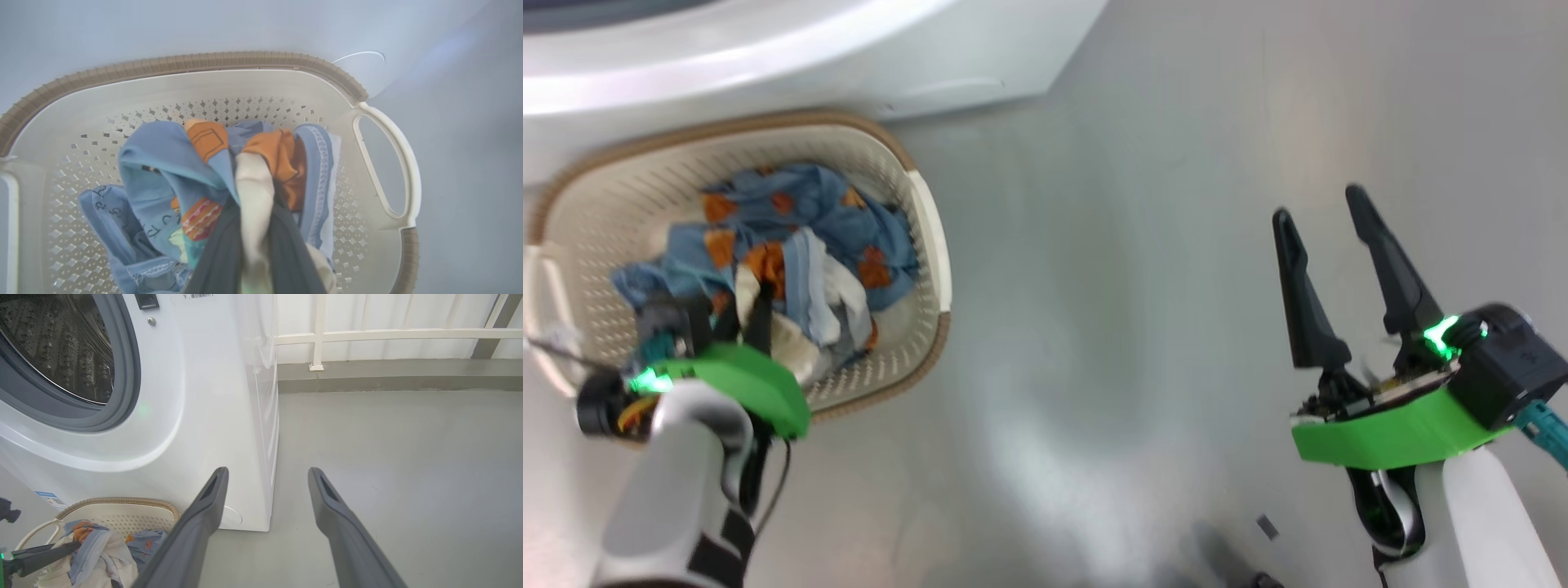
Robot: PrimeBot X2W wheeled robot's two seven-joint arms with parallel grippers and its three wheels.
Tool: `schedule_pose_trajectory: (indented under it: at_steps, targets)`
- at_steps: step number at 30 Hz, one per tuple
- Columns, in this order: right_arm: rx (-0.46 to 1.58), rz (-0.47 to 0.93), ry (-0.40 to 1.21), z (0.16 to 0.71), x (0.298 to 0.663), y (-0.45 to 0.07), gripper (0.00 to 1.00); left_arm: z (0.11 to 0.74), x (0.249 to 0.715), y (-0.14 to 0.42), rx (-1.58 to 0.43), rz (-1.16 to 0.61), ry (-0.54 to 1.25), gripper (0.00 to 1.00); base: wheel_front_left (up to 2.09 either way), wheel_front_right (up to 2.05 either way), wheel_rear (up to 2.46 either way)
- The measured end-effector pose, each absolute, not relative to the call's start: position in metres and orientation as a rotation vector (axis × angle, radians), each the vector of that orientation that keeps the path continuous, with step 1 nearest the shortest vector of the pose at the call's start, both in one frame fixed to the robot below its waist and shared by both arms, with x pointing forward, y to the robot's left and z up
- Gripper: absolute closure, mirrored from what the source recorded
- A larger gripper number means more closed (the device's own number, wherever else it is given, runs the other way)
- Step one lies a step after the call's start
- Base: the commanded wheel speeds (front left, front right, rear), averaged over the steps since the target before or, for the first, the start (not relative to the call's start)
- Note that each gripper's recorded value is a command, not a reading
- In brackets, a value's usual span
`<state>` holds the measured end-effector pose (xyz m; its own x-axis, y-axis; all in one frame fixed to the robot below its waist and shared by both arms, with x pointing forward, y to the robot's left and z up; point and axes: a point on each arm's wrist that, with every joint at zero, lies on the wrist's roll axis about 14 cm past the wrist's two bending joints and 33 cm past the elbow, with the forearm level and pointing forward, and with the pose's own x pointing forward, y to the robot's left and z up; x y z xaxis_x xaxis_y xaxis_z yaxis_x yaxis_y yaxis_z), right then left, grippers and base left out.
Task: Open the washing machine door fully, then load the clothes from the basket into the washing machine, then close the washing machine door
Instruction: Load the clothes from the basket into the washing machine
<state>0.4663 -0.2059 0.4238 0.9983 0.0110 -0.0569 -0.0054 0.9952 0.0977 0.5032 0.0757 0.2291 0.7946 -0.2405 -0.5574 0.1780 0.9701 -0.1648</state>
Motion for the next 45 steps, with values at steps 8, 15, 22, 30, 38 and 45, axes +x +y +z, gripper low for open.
schedule_pose_trajectory:
  at_steps: [8,15,22,30,38,45]
  targets:
    - [0.104,-0.006,0.058,0.440,0.436,-0.210,0.00,0.288,0.468,0.101,-0.129,-0.148,0.497,1.00,0.00,0.00,0.00]
    - [0.108,-0.018,0.030,0.461,0.408,-0.214,0.00,0.348,0.439,0.119,-0.146,-0.101,0.365,1.00,0.00,0.00,0.00]
    - [0.118,0.002,-0.009,0.480,0.386,-0.208,0.00,0.394,0.407,0.135,-0.153,-0.048,0.261,1.00,0.00,0.00,0.00]
    - [0.112,0.027,-0.043,0.494,0.368,-0.204,0.00,0.433,0.379,0.149,-0.167,0.002,0.160,1.00,0.00,0.00,0.00]
    - [0.110,0.031,-0.073,0.505,0.349,-0.204,0.00,0.459,0.346,0.170,-0.161,0.074,0.089,1.00,0.00,0.00,0.00]
    - [0.110,0.040,-0.101,0.513,0.334,-0.202,0.00,0.485,0.324,0.183,-0.161,0.116,0.007,1.00,0.00,0.00,0.00]
